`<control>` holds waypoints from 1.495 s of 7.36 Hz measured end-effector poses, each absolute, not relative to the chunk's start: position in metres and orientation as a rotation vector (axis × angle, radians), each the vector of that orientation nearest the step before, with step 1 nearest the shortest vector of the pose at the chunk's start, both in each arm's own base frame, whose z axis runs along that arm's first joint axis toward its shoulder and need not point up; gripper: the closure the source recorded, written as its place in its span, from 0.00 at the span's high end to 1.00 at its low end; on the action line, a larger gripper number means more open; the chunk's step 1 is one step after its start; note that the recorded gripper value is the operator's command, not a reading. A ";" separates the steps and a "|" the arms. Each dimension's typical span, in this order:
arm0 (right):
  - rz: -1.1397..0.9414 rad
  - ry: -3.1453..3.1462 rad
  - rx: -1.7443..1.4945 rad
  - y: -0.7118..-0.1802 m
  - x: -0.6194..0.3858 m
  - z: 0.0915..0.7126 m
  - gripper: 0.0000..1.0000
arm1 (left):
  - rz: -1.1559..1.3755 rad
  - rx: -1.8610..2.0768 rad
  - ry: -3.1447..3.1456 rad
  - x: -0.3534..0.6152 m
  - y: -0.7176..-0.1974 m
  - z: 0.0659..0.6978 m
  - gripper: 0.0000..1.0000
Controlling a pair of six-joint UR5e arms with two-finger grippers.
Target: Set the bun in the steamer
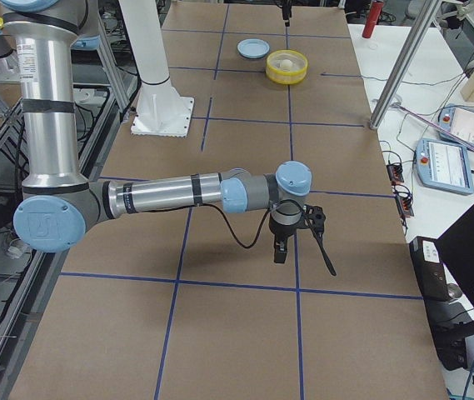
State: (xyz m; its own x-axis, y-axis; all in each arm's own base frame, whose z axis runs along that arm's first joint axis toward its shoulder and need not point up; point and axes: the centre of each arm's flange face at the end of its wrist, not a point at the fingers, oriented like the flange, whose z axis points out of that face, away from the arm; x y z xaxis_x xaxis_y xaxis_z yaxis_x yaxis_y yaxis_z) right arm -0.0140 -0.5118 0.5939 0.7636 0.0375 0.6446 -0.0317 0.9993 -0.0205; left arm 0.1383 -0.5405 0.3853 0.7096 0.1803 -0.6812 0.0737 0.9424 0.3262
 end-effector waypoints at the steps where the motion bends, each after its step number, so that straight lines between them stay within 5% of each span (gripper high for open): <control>1: 0.038 -0.701 -0.009 -0.512 -0.014 0.594 1.00 | 0.075 0.341 0.771 0.083 -0.544 0.421 1.00; 5: 0.038 -0.701 -0.009 -0.512 -0.014 0.594 1.00 | 0.137 0.194 0.777 -0.061 -0.493 0.635 1.00; 11: 0.038 -0.701 -0.009 -0.512 -0.014 0.594 1.00 | 0.091 0.130 0.776 -0.067 -0.477 0.666 1.00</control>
State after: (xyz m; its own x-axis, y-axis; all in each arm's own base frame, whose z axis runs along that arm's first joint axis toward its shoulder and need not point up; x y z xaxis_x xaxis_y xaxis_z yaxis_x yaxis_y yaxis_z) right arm -0.0140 -0.5118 0.5939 0.7636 0.0375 0.6446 -0.0317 0.9993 -0.0205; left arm -0.0673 -0.4767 0.6664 0.7103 0.1300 -0.6918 -0.0342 0.9880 0.1506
